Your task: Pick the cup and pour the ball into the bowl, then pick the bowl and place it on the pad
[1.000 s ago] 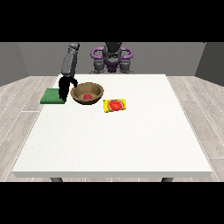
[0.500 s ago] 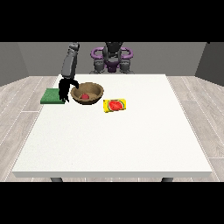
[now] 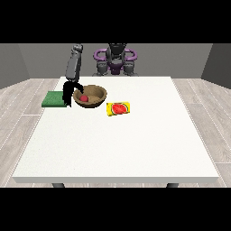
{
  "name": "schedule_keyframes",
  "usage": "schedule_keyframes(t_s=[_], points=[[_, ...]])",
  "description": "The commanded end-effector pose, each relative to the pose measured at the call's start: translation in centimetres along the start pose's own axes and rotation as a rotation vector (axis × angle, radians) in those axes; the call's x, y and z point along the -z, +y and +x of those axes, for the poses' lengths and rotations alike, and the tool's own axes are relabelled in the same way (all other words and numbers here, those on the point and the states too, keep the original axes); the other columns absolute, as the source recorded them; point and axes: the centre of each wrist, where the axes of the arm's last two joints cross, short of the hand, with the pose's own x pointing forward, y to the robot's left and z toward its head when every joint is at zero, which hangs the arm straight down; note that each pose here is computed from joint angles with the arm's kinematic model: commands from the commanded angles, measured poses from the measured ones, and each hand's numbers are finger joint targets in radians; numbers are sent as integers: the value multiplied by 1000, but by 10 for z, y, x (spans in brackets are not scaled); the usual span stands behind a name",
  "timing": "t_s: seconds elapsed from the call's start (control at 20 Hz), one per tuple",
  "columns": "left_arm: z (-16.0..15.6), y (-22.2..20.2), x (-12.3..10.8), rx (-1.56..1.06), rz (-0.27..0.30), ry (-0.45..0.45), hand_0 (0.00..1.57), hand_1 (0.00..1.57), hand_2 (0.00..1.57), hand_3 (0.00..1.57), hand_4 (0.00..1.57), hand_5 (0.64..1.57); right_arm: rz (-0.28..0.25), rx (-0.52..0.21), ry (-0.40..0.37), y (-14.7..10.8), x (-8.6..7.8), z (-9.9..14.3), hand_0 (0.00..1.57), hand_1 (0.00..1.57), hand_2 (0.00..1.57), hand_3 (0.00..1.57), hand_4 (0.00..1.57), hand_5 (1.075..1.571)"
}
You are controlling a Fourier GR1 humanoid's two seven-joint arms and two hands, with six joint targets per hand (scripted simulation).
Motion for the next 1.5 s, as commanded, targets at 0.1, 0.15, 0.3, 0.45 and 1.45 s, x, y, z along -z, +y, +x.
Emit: schedule_keyframes(t_s=[0.1, 0.15, 0.3, 0.45, 1.45], points=[[15, 16, -3, -13, 5, -34, 0, 0, 0, 0, 1024, 1537, -169, -163, 222, -39, -29, -20, 1571, 1571, 1571, 1545, 913, 1470], [13, 1, 0, -19, -8, -50, 0, 0, 0, 0, 1028, 1529, -183, -216, 225, -47, -27, -14, 1571, 1571, 1571, 1571, 944, 1471], [18, 9, -2, -29, -4, -65, 0, 0, 0, 0, 1092, 1514, -188, -285, 201, -56, -32, -9, 1571, 1571, 1571, 1534, 927, 1511], [2, 7, -8, -31, -16, -30, 0, 0, 0, 0, 1143, 1520, -228, -344, 197, -58, -24, 5, 1571, 1571, 1571, 1365, 960, 1536], [-48, 86, -64, -16, 161, 121, 0, 0, 0, 0, 1205, 1545, -177, -497, 248, -90, 55, 192, 1571, 1571, 1571, 671, 1067, 1566]])
